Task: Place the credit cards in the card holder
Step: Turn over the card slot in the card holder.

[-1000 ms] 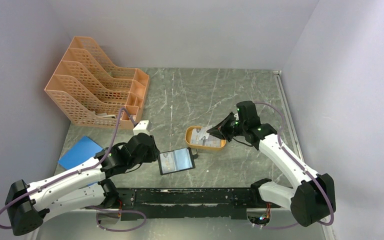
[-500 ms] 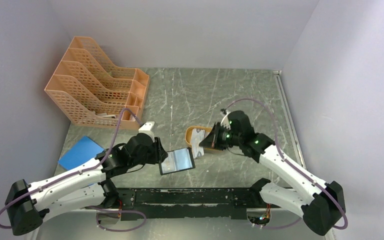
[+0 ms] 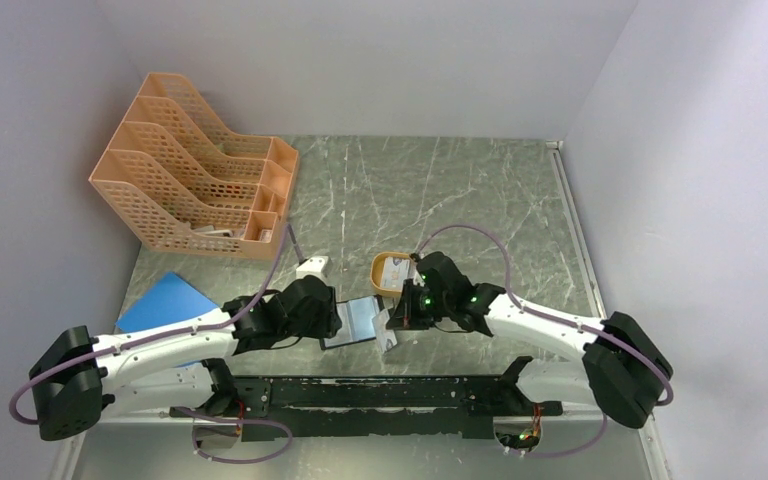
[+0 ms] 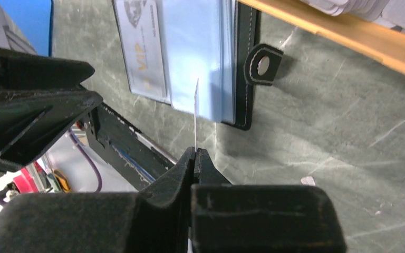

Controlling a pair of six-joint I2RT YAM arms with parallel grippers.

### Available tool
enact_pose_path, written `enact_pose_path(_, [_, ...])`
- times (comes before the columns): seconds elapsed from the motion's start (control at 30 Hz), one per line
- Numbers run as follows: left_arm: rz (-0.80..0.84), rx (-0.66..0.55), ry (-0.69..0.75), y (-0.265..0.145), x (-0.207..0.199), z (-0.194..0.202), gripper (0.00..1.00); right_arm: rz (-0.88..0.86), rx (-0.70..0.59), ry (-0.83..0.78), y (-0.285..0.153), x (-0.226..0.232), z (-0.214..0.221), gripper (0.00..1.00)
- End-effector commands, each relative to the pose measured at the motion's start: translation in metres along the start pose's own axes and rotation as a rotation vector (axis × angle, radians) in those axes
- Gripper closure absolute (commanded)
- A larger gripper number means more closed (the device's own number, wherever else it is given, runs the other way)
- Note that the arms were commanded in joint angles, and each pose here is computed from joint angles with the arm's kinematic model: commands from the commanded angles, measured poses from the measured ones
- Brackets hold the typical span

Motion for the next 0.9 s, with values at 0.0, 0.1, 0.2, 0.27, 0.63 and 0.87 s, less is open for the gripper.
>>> enact_pose_path(0.0, [-0.025,-0.055,-0.023,-0.004,-0.004,-0.010,0.57,-0.002,-0.050,0.012,0.011,0.002,-0.007,1.00])
enact_pose_path(0.1, [-0.017,-0.056,-0.021,-0.004,-0.006,-0.011,0.57,0.007,-0.034,0.012,0.016,0.000,-0.005,1.00])
enact_pose_path(0.2, [-0.011,-0.047,-0.012,-0.002,-0.008,-0.011,0.56,0.025,-0.010,0.015,0.020,-0.003,-0.002,1.00])
enact_pose_path(0.27, [-0.001,-0.040,-0.010,0.000,-0.011,-0.011,0.56,0.035,0.007,0.014,0.024,-0.003,0.000,1.00])
enact_pose_path(0.63, [-0.027,0.009,0.021,0.019,-0.019,-0.010,0.56,0.045,0.068,0.011,0.044,0.009,0.011,1.00])
enact_pose_path(0.87, [-0.086,0.052,0.045,0.039,-0.022,-0.007,0.58,0.047,0.075,0.005,0.046,0.012,0.013,1.00])
Point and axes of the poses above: each gripper's point midway between its finger pads, its own y axis out along the fingers, its own x axis along the line the jaws close on, z = x × y, the point moved 10 cm from there along -y, back along the fingers, and after that the axes turned 4 degrees about -y, right-handed, at the moved point
